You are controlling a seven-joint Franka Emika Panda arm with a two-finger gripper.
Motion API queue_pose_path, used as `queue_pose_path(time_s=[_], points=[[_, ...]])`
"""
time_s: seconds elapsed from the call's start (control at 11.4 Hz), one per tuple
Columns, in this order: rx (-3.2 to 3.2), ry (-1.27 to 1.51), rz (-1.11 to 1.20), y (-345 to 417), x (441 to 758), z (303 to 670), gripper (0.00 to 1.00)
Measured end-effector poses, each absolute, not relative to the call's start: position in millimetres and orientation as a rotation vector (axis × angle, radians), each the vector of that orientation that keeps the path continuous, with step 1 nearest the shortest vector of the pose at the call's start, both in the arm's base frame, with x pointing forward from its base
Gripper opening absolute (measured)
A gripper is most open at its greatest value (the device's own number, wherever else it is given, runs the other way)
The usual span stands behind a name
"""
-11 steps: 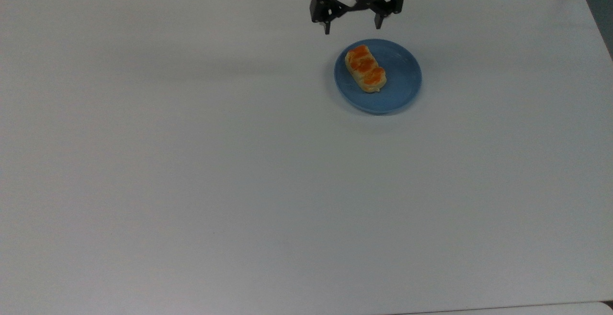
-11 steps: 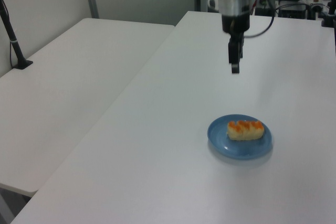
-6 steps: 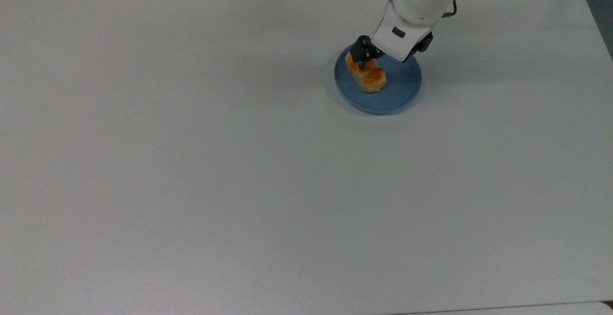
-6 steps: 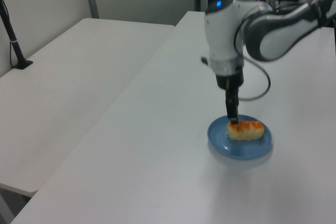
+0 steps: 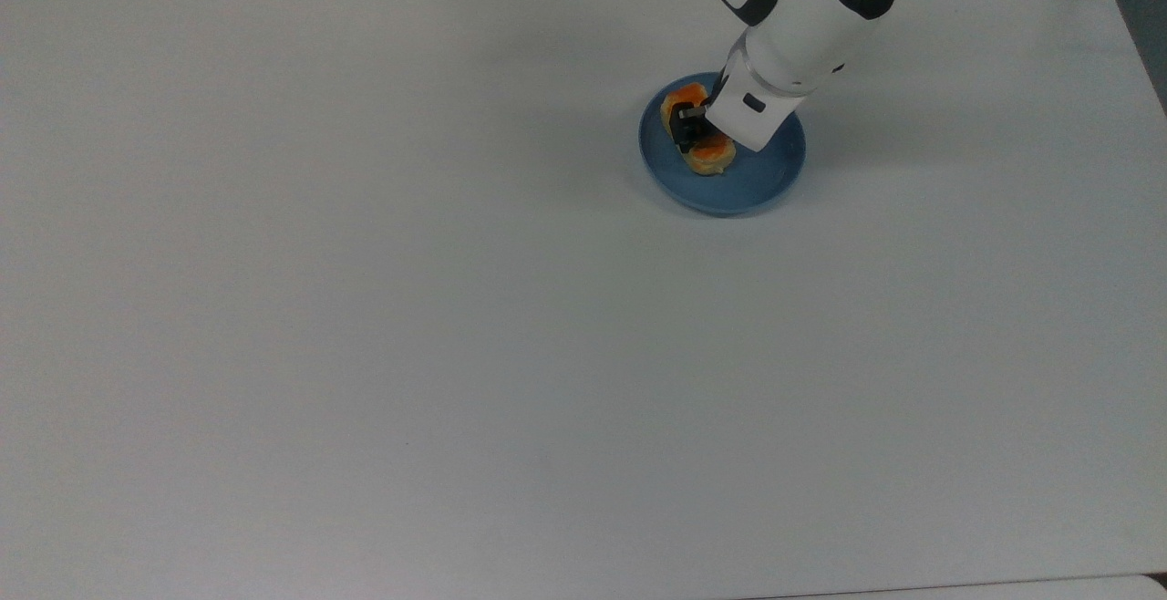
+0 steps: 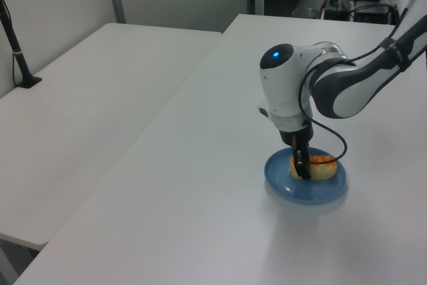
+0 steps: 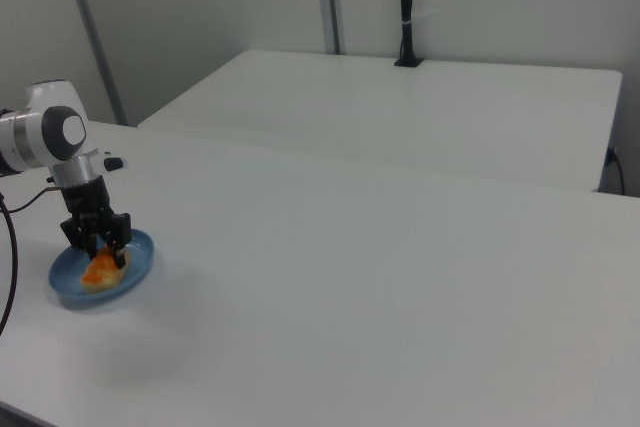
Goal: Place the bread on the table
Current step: 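Lift the bread roll off the plate and carry it beside the plate, then lower the roll onto the table, open the gripper and raise it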
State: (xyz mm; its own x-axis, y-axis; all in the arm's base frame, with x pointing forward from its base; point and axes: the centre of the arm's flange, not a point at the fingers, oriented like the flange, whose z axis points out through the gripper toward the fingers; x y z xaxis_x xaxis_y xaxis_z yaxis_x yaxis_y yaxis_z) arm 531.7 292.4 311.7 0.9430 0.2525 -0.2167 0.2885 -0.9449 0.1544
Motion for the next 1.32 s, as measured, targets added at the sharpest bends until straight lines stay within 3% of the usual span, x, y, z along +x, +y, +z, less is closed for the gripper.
queue_pose_path(time_s=[0.18, 0.35, 0.62, 0.97, 1.23, 1.32], points=[[2.925, 0.408, -0.259, 293.6, 533.9, 323.8, 0.48], [2.950, 0.341, -0.237, 277.1, 546.8, 362.1, 0.47], [2.945, 0.343, -0.345, 192.1, 570.6, 407.9, 0.47], [2.932, 0.321, -0.483, 64.4, 587.8, 377.2, 0.49], [2.928, 0.292, -0.492, 41.9, 591.3, 334.0, 0.51], [2.924, 0.300, -0.496, 42.3, 589.2, 313.5, 0.58]])
